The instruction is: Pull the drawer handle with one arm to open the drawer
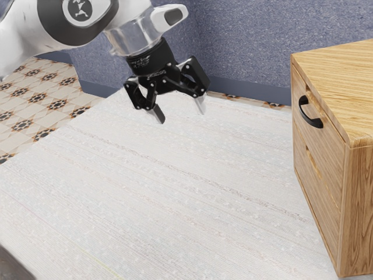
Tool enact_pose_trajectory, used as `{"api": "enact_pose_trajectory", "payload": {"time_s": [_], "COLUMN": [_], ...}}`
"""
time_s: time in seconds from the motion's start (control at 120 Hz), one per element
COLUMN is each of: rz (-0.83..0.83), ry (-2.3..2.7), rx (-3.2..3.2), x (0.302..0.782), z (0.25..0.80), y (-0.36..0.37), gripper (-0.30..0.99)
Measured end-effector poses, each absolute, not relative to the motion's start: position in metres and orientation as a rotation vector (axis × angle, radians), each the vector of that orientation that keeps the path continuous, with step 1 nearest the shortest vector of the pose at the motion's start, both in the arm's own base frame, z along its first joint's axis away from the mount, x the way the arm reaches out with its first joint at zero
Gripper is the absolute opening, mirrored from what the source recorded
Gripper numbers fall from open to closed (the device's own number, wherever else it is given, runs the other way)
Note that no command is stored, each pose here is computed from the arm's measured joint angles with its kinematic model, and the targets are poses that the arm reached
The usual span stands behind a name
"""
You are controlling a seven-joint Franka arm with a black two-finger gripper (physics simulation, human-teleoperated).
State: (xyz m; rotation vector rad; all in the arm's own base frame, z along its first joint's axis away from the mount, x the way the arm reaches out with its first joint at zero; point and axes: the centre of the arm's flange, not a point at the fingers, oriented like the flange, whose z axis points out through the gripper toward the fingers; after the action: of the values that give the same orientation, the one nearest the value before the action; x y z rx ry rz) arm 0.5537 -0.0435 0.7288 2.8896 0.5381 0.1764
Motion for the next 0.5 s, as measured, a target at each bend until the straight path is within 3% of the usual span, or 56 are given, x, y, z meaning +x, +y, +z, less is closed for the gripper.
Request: {"api": "enact_pose_trajectory", "payload": {"time_s": [0.208, 0.5], "rz": [0.197, 0.21], "ry": [0.548, 0.714], "rx": [2.762, 2.577], "x": [0.591, 0.632], "z": [0.716, 0.689], "y": [-0.116, -0.125], "gripper": [0.69, 0.69]}}
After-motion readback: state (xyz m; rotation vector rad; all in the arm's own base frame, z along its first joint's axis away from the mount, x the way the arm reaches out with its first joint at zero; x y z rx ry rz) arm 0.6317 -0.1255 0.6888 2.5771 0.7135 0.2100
